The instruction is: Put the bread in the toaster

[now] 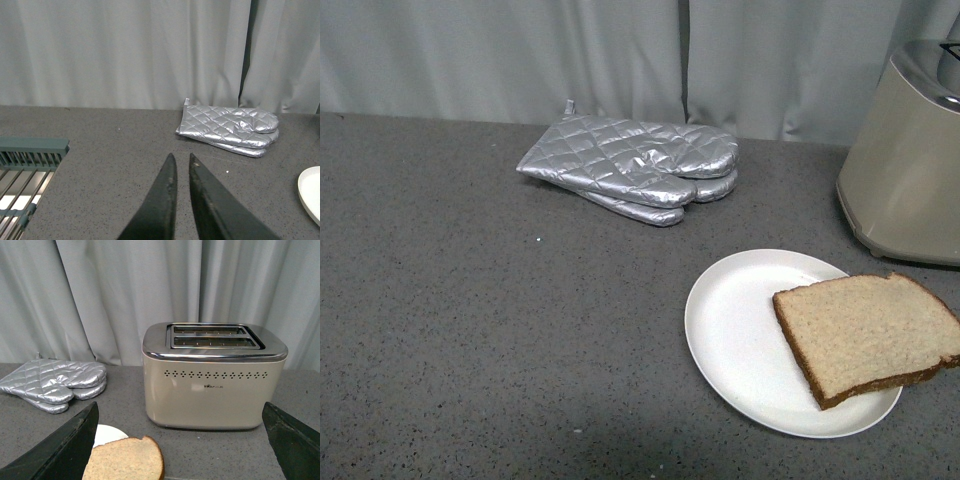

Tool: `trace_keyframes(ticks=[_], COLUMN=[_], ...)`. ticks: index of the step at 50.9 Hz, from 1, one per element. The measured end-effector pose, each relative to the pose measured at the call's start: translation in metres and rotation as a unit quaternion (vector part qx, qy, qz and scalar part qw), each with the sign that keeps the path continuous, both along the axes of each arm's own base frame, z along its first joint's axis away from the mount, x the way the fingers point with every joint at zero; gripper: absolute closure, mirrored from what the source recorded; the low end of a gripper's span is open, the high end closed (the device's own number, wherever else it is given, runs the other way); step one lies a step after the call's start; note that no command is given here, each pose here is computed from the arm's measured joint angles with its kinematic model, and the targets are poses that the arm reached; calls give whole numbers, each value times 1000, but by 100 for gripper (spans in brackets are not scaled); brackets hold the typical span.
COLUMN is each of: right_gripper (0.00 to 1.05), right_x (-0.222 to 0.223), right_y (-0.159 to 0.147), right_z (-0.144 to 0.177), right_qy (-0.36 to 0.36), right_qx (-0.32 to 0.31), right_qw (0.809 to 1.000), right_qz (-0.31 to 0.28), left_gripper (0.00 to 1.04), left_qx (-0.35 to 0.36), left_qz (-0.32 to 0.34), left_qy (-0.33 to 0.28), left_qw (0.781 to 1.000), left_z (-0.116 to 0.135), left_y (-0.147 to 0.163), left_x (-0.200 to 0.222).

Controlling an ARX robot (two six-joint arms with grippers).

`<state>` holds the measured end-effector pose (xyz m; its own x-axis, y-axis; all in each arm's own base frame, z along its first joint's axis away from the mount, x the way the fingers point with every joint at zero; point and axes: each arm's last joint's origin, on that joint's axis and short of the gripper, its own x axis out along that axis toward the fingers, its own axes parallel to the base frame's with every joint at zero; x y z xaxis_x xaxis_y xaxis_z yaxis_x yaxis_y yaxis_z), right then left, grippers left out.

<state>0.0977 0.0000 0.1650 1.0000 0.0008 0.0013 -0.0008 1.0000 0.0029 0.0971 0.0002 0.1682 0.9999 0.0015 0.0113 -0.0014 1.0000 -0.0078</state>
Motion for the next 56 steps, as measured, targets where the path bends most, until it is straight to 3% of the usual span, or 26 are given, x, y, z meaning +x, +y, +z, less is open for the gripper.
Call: trace_keyframes(ticks=[7,13,20,26,39,56], right_gripper=[9,9,9,9,9,9], right_x=[0,9,40,52,56,74], right_y=[0,-6,-26,-28,-19,9], right_z=[-1,0,-16,-41,-92,-120], right_qy=[17,124,168,208,259,276], right_qx=[9,111,239,273,325,356], right_qw=[1000,985,944,918,884,877], right_qz=[-3,-33,-153,-199,-215,-167], left_gripper=[73,55,24,5,7,7], left_qx=[0,0,0,0,1,1], left_qz=[0,-1,0,0,0,0], left_qy=[0,0,-1,-1,0,0], left_qw=[1000,1000,1000,1000,1000,1000], left_z=[0,0,0,0,0,0], left_y=[0,0,0,0,0,0], left_x=[0,0,0,0,0,0])
